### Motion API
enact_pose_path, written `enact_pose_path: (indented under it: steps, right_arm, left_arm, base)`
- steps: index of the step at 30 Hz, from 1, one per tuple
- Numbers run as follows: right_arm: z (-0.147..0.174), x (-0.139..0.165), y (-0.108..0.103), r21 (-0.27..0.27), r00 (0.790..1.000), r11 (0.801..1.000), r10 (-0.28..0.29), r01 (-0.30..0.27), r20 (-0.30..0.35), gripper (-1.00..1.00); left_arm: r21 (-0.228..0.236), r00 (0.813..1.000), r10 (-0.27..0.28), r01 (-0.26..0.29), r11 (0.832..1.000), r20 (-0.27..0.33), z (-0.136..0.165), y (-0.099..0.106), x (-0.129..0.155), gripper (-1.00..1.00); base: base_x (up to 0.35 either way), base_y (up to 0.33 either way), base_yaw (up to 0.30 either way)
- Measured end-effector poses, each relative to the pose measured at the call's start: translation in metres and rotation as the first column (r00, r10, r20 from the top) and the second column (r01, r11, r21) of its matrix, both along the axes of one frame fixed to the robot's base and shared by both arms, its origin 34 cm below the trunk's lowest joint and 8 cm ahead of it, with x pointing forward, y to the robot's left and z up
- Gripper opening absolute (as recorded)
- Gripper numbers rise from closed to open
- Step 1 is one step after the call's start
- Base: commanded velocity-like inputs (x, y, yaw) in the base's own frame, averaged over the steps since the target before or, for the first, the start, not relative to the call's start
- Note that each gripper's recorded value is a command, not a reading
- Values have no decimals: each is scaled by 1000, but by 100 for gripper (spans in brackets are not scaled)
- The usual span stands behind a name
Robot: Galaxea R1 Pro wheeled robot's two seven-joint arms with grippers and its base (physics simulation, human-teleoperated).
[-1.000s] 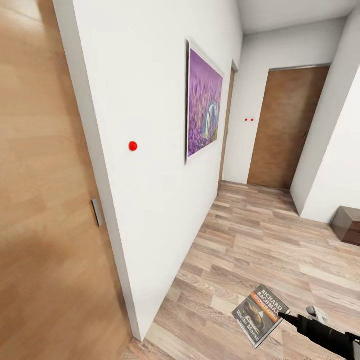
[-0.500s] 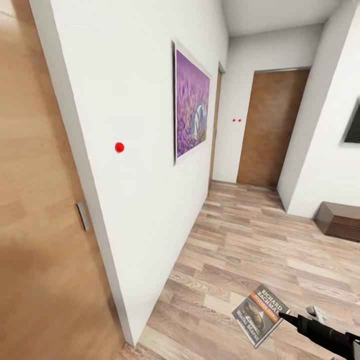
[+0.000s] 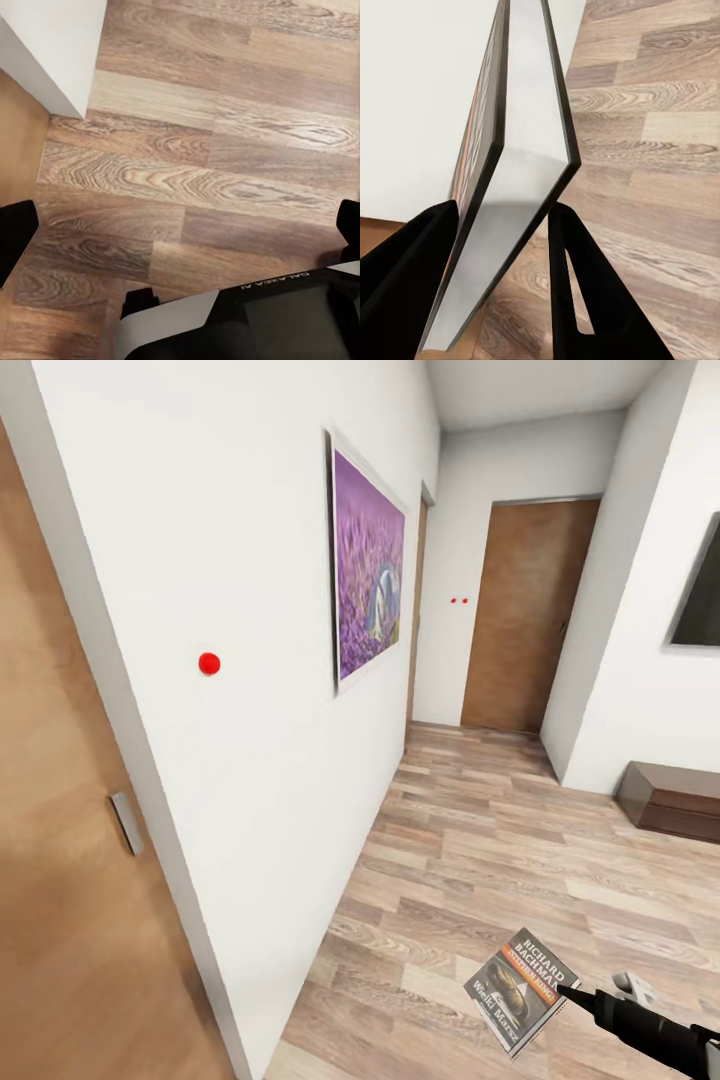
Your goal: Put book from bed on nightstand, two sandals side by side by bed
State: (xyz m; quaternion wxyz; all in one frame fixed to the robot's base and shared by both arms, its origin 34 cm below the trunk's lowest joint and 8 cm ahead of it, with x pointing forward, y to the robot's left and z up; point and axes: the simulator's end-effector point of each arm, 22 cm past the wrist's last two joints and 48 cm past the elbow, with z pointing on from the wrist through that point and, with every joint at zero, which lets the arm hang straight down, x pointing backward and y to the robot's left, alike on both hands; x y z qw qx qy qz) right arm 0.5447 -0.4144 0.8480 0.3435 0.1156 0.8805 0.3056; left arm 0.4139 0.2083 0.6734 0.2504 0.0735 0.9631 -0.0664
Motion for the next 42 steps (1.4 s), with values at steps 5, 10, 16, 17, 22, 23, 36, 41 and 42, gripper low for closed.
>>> enact_pose_path:
  steps: [5,10,16,17,22,23,36,41,42]
  right_arm:
    - [0,0,0,-1,1000,1000,1,-1,-1,-100]
    - [0,0,0,1,1000,1000,-2,2,1,-100]
    - [0,0,0,2,1000,1000,0,0,1,-100]
    - [0,0,0,2,1000,1000,0,0,1,-100]
    - [0,0,0,1,1000,1000,1,-1,0,-100]
    - [0,0,0,1,1000,1000,1,-1,0,-100]
    - [0,0,0,-2,1000,1000,1,-1,-1,-100]
    - [-1,-1,0,-2,1000,1000,1,-1,-2,-100]
    - [-1,0,0,-2,1000,1000,1,-1,-2,-100]
  left_arm:
    - [0,1000,0,0,1000,0,0,0,0,100]
    - [0,1000,-1,1,1000,0,0,0,0,100]
    - [-1,1000,-1,1,1000,-1,0,-1,0,100]
    - [-1,1000,-1,1,1000,-1,0,-1,0,100]
    - [-1,1000,-2,2,1000,-1,0,-1,0,100]
    - [-1,1000,-1,1,1000,-1,0,-1,0,100]
    - [-1,1000,-1,1,1000,-1,0,-1,0,100]
    - [-1,1000,-1,1,1000,-1,0,-1,0,100]
    - [-1,1000,-1,1,1000,-1,0,-1,0,100]
  base:
    - [314,6,-1]
    - [161,1,-49]
    - [15,0,-237]
    - [4,0,-269]
    - [1,0,-277]
    - [0,0,-280]
    - [210,0,-125]
    - [321,0,-2]
    - [273,0,-1]
